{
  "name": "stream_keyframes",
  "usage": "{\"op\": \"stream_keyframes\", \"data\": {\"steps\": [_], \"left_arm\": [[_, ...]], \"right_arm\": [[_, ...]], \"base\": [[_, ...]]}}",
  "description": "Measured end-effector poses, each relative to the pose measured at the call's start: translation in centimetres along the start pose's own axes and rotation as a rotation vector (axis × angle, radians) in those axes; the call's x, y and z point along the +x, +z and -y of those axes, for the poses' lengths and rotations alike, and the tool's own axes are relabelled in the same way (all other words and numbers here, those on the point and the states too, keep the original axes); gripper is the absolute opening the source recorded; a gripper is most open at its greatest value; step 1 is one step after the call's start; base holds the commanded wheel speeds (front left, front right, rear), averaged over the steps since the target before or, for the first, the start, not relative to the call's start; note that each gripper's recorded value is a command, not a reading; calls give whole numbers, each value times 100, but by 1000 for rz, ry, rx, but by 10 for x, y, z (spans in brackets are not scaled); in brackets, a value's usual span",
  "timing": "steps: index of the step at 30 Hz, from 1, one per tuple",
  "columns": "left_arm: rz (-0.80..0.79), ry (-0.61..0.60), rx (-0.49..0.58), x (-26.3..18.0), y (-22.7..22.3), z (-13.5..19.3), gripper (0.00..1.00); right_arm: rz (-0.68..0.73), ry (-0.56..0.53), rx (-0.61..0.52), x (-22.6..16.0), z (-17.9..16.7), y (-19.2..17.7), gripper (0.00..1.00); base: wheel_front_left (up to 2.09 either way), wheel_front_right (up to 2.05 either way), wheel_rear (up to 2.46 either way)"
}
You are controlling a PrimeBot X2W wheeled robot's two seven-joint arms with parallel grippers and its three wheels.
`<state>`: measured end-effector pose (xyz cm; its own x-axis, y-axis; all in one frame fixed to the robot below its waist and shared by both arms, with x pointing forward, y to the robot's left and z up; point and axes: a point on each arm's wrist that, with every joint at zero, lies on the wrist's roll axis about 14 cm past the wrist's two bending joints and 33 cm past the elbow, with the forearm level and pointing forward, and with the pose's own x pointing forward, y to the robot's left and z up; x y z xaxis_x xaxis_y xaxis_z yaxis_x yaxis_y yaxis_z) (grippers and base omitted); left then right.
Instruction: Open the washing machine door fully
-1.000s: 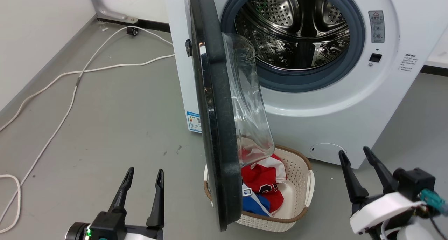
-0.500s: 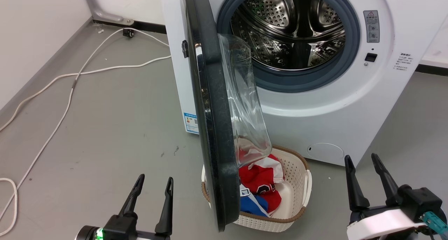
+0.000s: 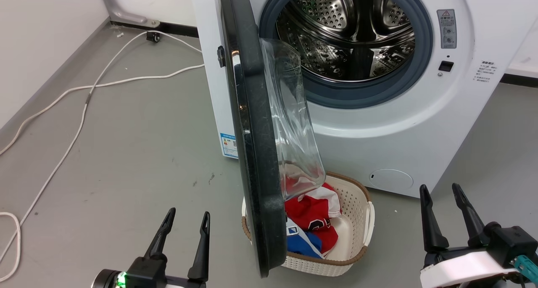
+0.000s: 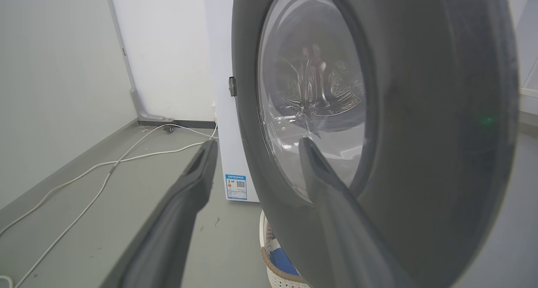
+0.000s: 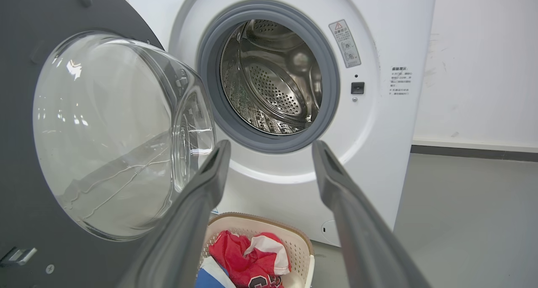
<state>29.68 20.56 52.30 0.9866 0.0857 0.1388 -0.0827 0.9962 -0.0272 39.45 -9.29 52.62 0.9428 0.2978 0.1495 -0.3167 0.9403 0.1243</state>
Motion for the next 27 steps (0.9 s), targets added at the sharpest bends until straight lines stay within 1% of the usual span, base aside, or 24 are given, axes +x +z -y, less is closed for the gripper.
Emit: {"op": "stream_keyframes", "data": {"steps": [5,6,7,8,9,13,19,27], "left_arm": [[4,-1,4,1,1,0,100],[7,-1,5,1,2,0,91],[8,-4,4,1,2,0,47],[8,-6,3,1,3,1,19],[9,-9,4,1,3,1,0],[30,-14,6,3,9,2,0],[138,8,1,14,43,-3,0],[363,28,10,30,113,-8,0]], "right_arm": [[-3,-6,11,-1,1,-1,100],[-3,-8,12,-1,2,-1,100],[-5,-11,18,-1,3,-2,100],[-9,-15,23,-2,3,-3,100],[-11,-16,27,-2,4,-4,100],[-22,-15,29,-3,3,-7,100],[-31,-8,33,-3,0,-10,100],[-33,-5,40,-2,-1,-11,100]], "base": [[0,0,0],[0,0,0],[0,0,0],[0,0,0],[0,0,0],[0,0,0],[0,0,0],[0,0,0]]}}
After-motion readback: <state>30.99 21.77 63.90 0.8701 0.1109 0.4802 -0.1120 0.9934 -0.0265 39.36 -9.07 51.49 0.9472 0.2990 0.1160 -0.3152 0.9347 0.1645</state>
